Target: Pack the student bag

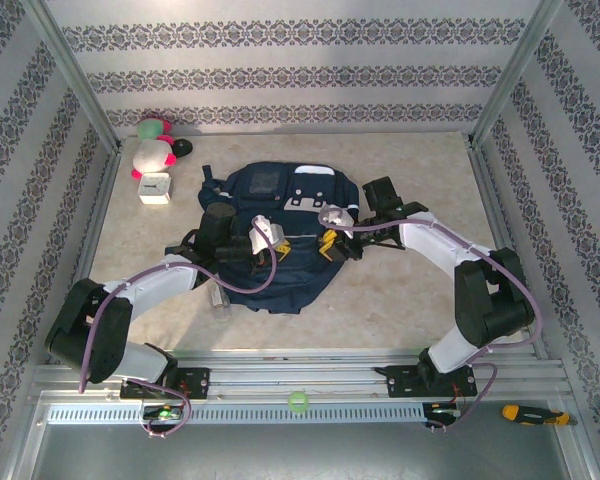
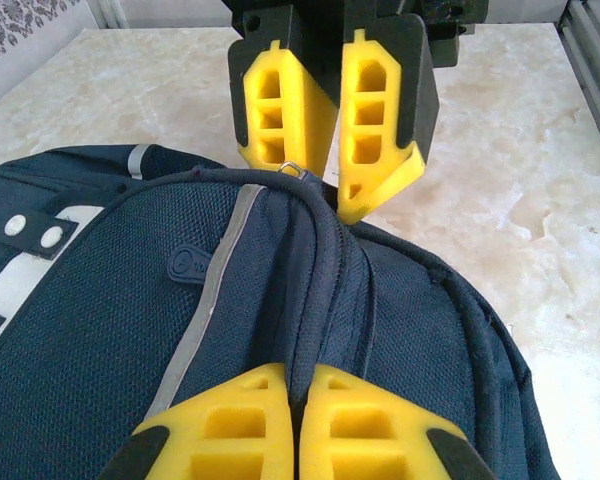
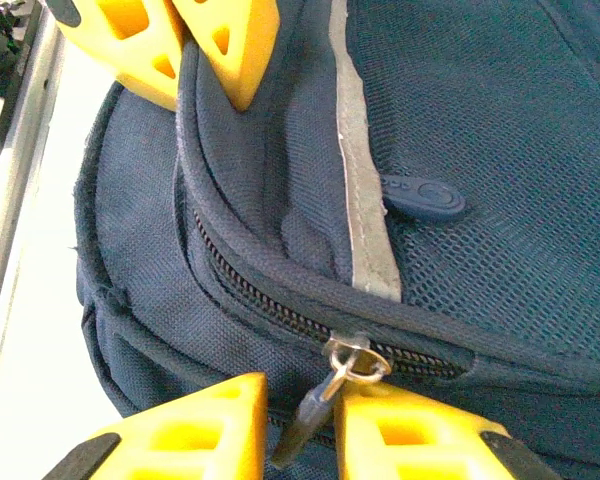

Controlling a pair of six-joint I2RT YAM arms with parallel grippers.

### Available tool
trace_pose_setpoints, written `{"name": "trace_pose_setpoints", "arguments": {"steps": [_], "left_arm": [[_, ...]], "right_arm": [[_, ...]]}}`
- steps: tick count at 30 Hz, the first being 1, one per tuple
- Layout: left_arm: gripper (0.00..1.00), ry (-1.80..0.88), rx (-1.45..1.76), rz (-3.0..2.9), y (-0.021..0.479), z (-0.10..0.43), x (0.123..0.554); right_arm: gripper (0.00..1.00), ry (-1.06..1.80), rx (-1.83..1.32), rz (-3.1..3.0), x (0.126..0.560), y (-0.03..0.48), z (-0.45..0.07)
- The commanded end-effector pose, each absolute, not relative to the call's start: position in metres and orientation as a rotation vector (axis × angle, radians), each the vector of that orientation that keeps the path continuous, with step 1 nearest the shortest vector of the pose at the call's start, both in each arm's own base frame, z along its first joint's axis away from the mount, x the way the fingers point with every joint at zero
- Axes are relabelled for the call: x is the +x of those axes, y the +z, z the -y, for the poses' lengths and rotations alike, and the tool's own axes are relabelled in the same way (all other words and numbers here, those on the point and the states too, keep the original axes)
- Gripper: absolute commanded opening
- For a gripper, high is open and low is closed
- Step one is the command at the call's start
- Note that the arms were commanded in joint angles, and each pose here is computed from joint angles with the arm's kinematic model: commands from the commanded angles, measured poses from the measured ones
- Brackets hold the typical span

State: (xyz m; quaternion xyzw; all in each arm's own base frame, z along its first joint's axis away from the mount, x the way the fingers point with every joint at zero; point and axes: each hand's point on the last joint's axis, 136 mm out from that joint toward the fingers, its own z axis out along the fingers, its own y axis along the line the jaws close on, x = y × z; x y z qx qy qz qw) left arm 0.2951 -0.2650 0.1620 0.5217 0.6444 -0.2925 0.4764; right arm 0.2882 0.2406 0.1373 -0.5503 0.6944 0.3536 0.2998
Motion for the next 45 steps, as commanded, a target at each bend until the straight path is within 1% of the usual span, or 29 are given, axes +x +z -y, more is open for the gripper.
{"name": "trace_pose_setpoints", "arguments": {"steps": [1,3,6,10,16,20,22,23,25,26,29,30,32,35,39,45], "left_arm": [[0.00,-0.743,1.259,-1.453,0.186,0.271,0.298],[0.00,-0.728,1.250,-1.464,0.186,0.270,0.300],[0.00,-0.665,1.223,-1.501,0.183,0.269,0.307],[0.00,-0.585,1.206,-1.520,0.182,0.275,0.311],[0.00,-0.523,1.131,-1.543,0.189,0.295,0.315],[0.00,-0.539,1.033,-1.552,0.199,0.314,0.321],[0.01,-0.567,1.017,-1.551,0.200,0.326,0.321],[0.03,-0.577,1.001,-1.558,0.200,0.331,0.322],[0.11,-0.606,0.972,-1.563,0.203,0.338,0.325],[0.18,-0.615,0.944,-1.579,0.204,0.337,0.327],[0.44,-0.583,0.867,-1.675,0.204,0.325,0.333],[0.49,-0.560,0.844,-1.718,0.203,0.318,0.334],[0.55,-0.525,0.761,-1.819,0.200,0.300,0.335],[0.58,-0.480,0.547,-1.992,0.192,0.264,0.337],[0.56,-0.408,0.268,-2.234,0.161,0.215,0.329],[0.59,-0.432,0.018,-2.337,0.133,0.180,0.305]], "right_arm": [[0.19,0.987,-1.420,-1.810,0.295,0.151,-0.247],[0.13,0.982,-1.410,-1.824,0.295,0.150,-0.246],[0.01,0.968,-1.384,-1.850,0.294,0.151,-0.242],[0.00,0.958,-1.340,-1.875,0.289,0.155,-0.238],[0.00,1.024,-1.323,-1.870,0.257,0.162,-0.246],[0.00,1.048,-1.309,-1.905,0.238,0.161,-0.251],[0.00,1.040,-1.257,-1.939,0.237,0.160,-0.249],[0.00,1.022,-1.215,-1.970,0.240,0.159,-0.246],[0.00,0.973,-1.128,-2.035,0.247,0.155,-0.238],[0.00,0.938,-1.072,-2.075,0.252,0.151,-0.231],[0.00,0.871,-0.899,-2.172,0.266,0.146,-0.210],[0.00,0.874,-0.852,-2.186,0.269,0.147,-0.205],[0.00,0.881,-0.779,-2.208,0.273,0.150,-0.200],[0.00,0.912,-0.696,-2.239,0.274,0.155,-0.199],[0.00,0.955,-0.603,-2.301,0.270,0.156,-0.200],[0.00,0.927,-0.568,-2.360,0.261,0.149,-0.199]]}}
